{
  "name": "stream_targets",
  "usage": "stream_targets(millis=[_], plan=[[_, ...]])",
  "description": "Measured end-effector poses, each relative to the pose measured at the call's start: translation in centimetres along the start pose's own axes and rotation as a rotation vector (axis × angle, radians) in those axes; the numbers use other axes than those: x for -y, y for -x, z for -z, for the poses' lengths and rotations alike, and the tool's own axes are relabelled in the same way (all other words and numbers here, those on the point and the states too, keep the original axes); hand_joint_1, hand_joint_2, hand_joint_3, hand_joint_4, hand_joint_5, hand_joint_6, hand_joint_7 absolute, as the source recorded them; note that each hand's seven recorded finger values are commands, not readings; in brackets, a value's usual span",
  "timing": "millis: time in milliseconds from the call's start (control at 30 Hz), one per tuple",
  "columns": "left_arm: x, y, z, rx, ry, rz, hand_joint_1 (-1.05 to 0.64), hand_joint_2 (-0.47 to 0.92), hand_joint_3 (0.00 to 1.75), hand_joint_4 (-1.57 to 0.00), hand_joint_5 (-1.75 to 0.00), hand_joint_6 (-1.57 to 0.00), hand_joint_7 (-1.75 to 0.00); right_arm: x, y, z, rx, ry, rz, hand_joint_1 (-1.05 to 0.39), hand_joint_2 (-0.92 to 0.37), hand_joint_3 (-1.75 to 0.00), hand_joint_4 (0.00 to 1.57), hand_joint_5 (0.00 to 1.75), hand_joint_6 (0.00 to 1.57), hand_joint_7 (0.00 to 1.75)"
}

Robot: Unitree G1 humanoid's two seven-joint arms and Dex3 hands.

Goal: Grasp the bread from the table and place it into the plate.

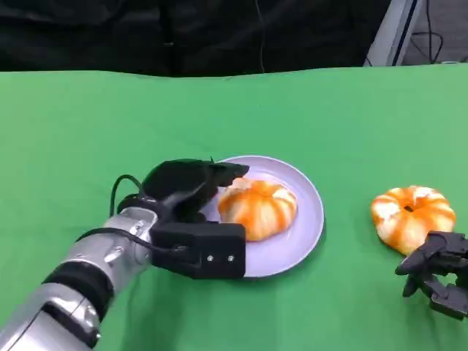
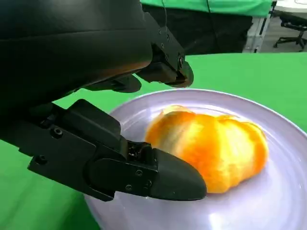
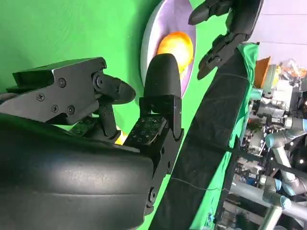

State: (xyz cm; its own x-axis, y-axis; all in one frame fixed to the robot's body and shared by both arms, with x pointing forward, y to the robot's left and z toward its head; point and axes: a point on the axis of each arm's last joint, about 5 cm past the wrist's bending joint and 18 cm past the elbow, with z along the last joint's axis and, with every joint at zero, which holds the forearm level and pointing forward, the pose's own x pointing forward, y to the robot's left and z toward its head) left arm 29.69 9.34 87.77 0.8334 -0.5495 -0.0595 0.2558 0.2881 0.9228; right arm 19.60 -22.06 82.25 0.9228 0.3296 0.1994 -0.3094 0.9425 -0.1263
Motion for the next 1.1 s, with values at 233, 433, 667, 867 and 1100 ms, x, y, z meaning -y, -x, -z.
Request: stream_targets(millis=[233, 433, 667, 867, 1100], plan=[[0.2, 0.8, 0.5, 0.005, 0.022, -0.037, -0.97, 0.92, 0.33, -0.41, -0.02, -0.42, -0.01, 0.0, 0.0, 0.0, -0.001, -0.001, -0.001, 0.09, -0.83, -0.63, 0.86, 1.39, 0.95, 0.92], [0.2, 1.4, 0.9, 0.016, 0.041, -0.086, -0.93, 0.92, 0.3, -0.48, -0.04, -0.46, -0.02, 0.0, 0.0, 0.0, -0.003, -0.002, -0.005, 0.08, -0.83, -0.63, 0.87, 1.39, 0.96, 0.92], [0.9, 2.9, 1.4, 0.027, 0.091, -0.161, -0.87, 0.92, 0.28, -0.53, -0.04, -0.48, -0.02, -0.01, 0.0, 0.0, -0.004, -0.002, -0.006, 0.09, -0.84, -0.63, 0.86, 1.38, 0.95, 0.93], [1.0, 4.3, 2.0, 0.016, 0.122, -0.215, -0.82, 0.92, 0.28, -0.55, -0.03, -0.49, -0.01, -0.02, 0.0, 0.0, -0.007, -0.005, -0.009, 0.09, -0.84, -0.63, 0.86, 1.39, 0.95, 0.93], [1.5, 6.0, 2.5, -0.012, 0.155, -0.251, -0.77, 0.92, 0.28, -0.57, -0.02, -0.49, -0.01, -0.02, 0.0, 0.1, -0.009, -0.007, -0.013, 0.09, -0.85, -0.62, 0.86, 1.4, 0.94, 0.94]])
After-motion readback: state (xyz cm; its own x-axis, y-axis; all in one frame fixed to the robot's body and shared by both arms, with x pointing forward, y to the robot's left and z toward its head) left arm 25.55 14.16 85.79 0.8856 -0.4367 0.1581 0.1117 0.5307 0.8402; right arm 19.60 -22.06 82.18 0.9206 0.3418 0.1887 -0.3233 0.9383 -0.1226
